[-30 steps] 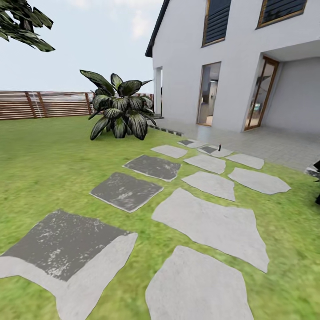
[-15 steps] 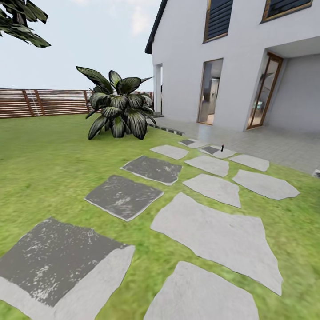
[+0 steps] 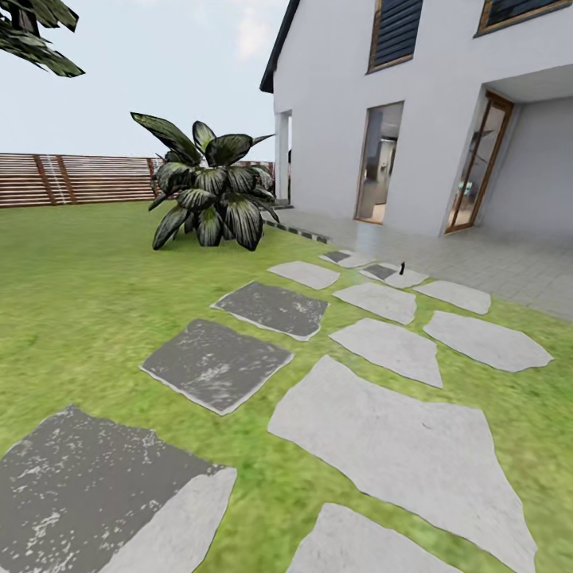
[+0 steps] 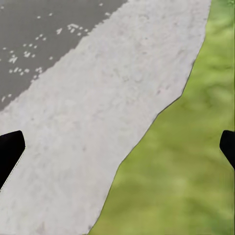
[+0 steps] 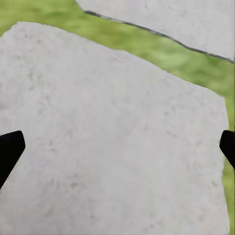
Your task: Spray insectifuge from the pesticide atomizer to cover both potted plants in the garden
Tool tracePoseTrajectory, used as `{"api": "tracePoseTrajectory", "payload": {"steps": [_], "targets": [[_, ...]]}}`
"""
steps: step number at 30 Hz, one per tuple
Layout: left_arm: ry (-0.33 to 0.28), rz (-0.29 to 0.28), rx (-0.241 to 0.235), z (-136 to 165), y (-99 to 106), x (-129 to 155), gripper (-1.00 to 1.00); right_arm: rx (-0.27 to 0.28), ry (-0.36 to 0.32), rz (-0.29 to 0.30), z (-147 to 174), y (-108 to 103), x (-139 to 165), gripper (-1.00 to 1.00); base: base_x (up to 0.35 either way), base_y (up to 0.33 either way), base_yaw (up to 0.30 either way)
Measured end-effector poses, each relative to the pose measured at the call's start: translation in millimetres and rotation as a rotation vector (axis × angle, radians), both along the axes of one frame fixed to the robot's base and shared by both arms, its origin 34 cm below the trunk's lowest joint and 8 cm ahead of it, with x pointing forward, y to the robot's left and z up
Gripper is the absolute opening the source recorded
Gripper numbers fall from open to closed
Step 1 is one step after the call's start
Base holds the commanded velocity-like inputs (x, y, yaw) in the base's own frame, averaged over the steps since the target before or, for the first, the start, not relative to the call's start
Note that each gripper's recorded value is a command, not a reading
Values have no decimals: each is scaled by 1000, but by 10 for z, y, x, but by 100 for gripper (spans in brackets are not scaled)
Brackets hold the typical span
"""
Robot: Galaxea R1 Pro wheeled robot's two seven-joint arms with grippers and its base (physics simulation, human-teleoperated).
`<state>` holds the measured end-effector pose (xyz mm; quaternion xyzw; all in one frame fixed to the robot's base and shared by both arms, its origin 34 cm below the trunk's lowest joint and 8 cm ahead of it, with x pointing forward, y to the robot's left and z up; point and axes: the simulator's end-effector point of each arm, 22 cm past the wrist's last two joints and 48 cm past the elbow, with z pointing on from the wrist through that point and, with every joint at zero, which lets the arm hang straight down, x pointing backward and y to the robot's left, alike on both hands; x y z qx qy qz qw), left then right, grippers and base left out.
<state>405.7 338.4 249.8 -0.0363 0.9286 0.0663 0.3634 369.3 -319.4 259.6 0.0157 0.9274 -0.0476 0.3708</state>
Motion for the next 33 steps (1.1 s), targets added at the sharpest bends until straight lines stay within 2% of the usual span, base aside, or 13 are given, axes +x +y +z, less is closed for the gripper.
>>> {"api": "tracePoseTrajectory", "payload": {"steps": [33], "targets": [[0, -3, 1, 1, -3, 2, 100, 1, -1, -1, 2, -1, 3, 100, 339, 0, -8]]}}
